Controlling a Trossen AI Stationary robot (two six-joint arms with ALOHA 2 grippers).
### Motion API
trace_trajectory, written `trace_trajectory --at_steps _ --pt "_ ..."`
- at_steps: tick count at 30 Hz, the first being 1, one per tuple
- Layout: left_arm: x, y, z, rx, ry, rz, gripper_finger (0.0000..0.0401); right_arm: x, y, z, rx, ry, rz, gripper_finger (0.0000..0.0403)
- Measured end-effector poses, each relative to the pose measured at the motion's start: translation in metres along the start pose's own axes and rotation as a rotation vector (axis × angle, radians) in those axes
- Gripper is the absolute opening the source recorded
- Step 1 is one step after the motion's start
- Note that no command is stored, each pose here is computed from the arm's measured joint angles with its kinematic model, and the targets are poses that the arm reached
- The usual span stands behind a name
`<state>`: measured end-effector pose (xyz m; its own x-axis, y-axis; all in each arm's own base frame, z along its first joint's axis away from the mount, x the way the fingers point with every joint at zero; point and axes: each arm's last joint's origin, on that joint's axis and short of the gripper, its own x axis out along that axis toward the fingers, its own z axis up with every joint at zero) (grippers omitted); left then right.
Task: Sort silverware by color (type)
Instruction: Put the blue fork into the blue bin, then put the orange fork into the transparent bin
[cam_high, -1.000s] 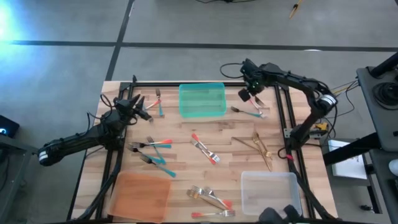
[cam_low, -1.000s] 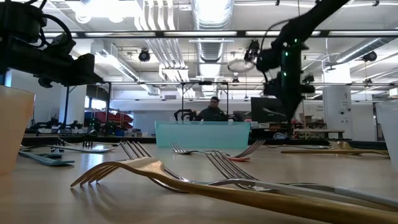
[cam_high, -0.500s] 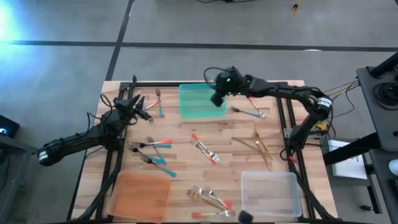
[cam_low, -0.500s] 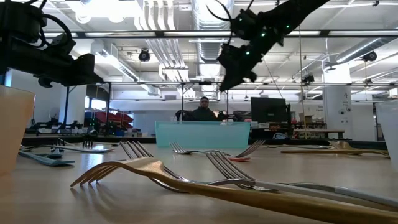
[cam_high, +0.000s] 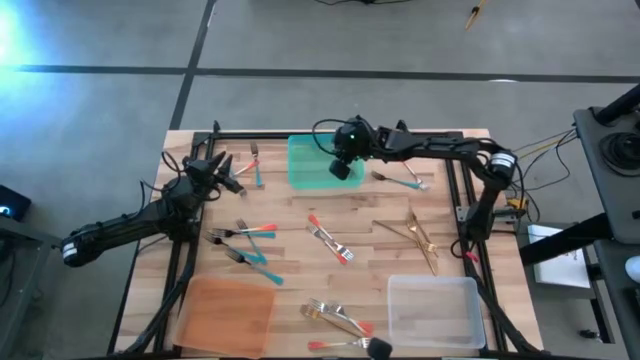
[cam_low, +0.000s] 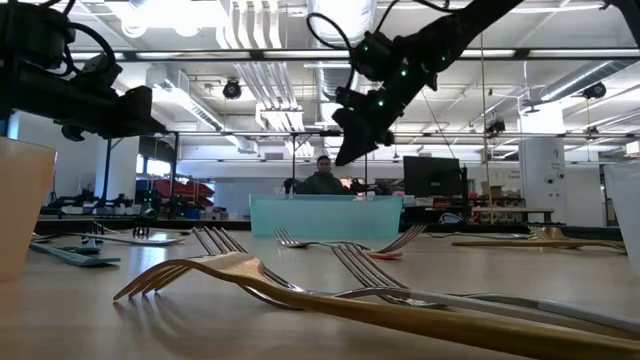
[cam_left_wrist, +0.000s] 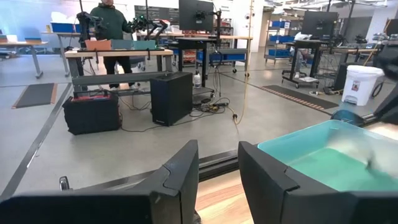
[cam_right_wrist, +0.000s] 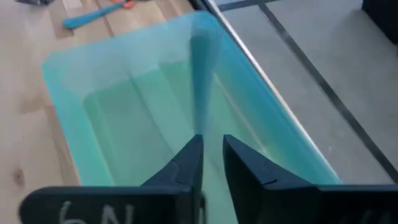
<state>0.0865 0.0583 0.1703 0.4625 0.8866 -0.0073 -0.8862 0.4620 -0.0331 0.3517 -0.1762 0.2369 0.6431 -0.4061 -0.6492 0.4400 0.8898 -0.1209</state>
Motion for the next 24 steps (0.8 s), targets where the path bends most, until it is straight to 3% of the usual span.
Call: trace_trajectory --at_steps 4,9,12,17,24 --pt "0.0 0.0 0.0 0.0 0.001 0.0 0.0098 -0.018 -0.003 0.01 0.005 0.064 0.003 0.0096" --pt "0.0 0.0 0.0 0.001 0.001 0.0 0.0098 -0.055 -0.007 0.005 0.08 0.409 0.002 0.0125" --pt "0.0 0.0 0.0 0.002 0.003 0.0 0.0098 -0.07 -0.009 -0.009 0.119 0.606 -0.06 0.013" --pt "0.0 0.0 0.0 0.002 0.003 0.0 0.0098 -0.074 -0.013 -0.035 0.122 0.784 -0.242 0.013" --pt "0.0 0.0 0.0 0.002 0.003 0.0 0.0098 -0.063 -0.04 -0.081 0.146 0.961 -0.284 0.0119"
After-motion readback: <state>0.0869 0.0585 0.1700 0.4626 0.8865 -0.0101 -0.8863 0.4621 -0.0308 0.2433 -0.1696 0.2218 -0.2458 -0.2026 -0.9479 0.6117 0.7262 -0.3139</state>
